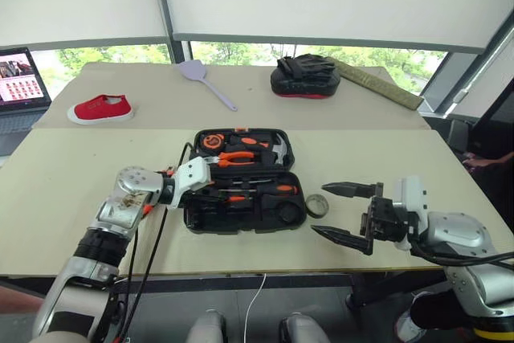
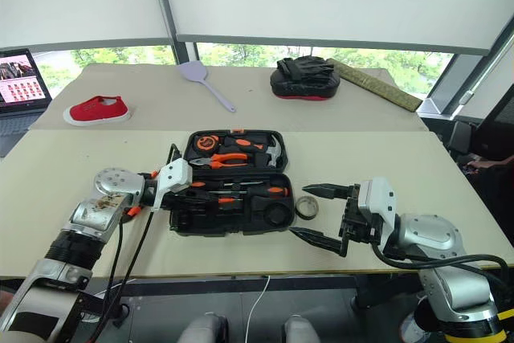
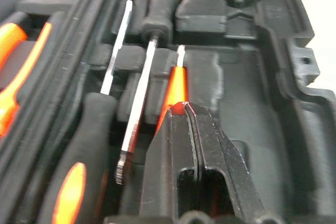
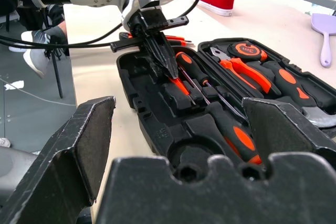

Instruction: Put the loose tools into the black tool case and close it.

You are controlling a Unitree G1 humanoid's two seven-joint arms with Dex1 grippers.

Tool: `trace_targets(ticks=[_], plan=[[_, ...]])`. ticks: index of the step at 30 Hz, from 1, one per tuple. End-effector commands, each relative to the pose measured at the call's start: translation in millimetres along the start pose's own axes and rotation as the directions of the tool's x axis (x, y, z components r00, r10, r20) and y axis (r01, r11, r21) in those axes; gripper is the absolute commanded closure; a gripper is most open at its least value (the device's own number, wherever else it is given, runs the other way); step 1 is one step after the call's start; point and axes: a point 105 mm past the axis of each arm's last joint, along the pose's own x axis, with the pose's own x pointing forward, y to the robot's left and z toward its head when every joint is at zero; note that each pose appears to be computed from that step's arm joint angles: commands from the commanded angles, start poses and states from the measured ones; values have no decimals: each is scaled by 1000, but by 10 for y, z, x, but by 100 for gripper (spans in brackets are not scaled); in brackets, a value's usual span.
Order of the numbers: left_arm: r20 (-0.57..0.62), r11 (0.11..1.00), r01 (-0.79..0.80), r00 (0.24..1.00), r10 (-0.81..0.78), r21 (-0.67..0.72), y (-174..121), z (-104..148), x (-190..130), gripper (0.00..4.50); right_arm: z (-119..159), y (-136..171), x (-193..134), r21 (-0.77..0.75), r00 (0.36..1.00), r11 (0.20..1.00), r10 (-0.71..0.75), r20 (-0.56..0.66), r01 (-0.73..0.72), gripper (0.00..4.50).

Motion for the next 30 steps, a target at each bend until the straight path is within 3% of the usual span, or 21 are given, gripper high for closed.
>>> trace_targets(ticks=[1, 10, 14, 19, 30], plan=[[-50, 999, -9, 999, 7, -40, -34, -110, -4, 445, 95, 13, 6, -20, 1000, 1000, 2, 31, -1, 0], [192, 994, -95, 976, 104, -57, 71, 287, -98, 445, 67, 9, -6, -10, 999, 1000, 3, 32, -3, 0], [105, 977, -189, 974, 199, -96, 212, 154, -83, 445, 50, 6, 4, -7, 999, 1000, 5, 34, -5, 0], [6, 977, -189, 982, 190, -100, 190, -21, -19, 445, 43, 4, 14, -7, 999, 1000, 7, 38, -7, 0], [6, 992, -118, 993, 119, -53, 39, -58, -28, 445, -4, 5, -19, -2, 999, 1000, -11, 40, 12, 0]])
